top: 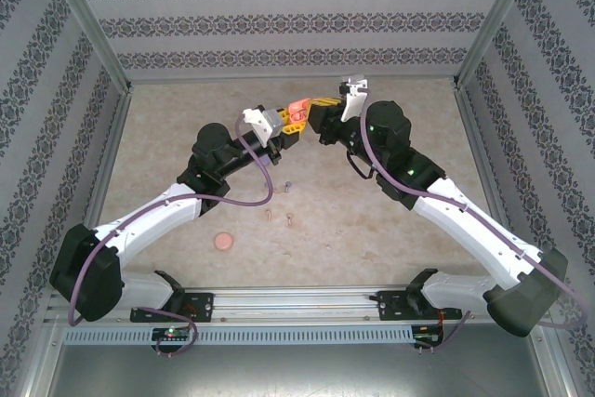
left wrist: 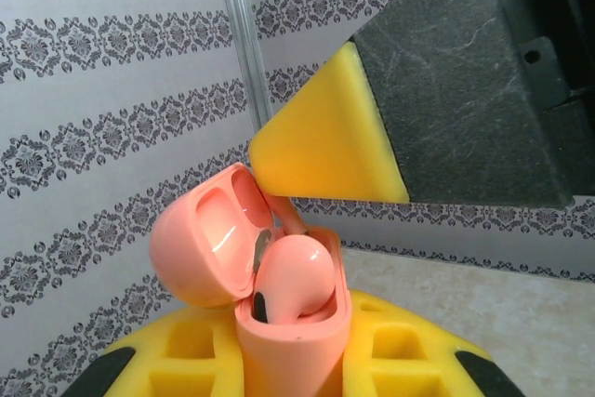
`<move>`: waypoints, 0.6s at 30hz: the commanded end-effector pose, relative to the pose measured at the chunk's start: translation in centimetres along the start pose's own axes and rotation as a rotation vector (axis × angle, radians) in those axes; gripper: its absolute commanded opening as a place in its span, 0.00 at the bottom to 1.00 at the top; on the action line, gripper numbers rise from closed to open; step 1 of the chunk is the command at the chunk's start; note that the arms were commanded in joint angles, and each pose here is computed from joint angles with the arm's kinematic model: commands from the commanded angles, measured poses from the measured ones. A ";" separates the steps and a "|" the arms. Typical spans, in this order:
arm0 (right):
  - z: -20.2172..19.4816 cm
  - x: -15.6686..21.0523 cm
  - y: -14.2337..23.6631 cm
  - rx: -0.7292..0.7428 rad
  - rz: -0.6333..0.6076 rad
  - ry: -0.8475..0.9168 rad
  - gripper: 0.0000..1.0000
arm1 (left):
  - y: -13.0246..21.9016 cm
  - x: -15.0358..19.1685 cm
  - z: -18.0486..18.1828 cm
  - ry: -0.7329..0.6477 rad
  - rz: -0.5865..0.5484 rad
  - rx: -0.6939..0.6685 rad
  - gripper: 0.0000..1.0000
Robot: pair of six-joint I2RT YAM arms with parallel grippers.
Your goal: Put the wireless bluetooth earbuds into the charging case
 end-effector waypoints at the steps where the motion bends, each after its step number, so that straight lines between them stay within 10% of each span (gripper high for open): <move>1: 0.1 -1.3 0.4 -0.025 -0.032 -0.046 0.21 | -0.1 -2.7 -0.8 -0.026 -0.099 0.029 0.00; 18: -0.6 0.7 -0.4 0.004 0.023 0.002 0.20 | 0.0 -3.3 -0.9 -0.028 -0.115 0.032 0.00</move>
Point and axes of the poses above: each hand's point on the last joint's axis, 136 mm out from that joint toward the fingers, its own y axis back along the fingers, its own z axis along the line the jaws close on, x = y × z, the point moved 4 cm from there along y, back along the fingers, and after that the axes turned 7 degrees about y, right-handed, at the moved point
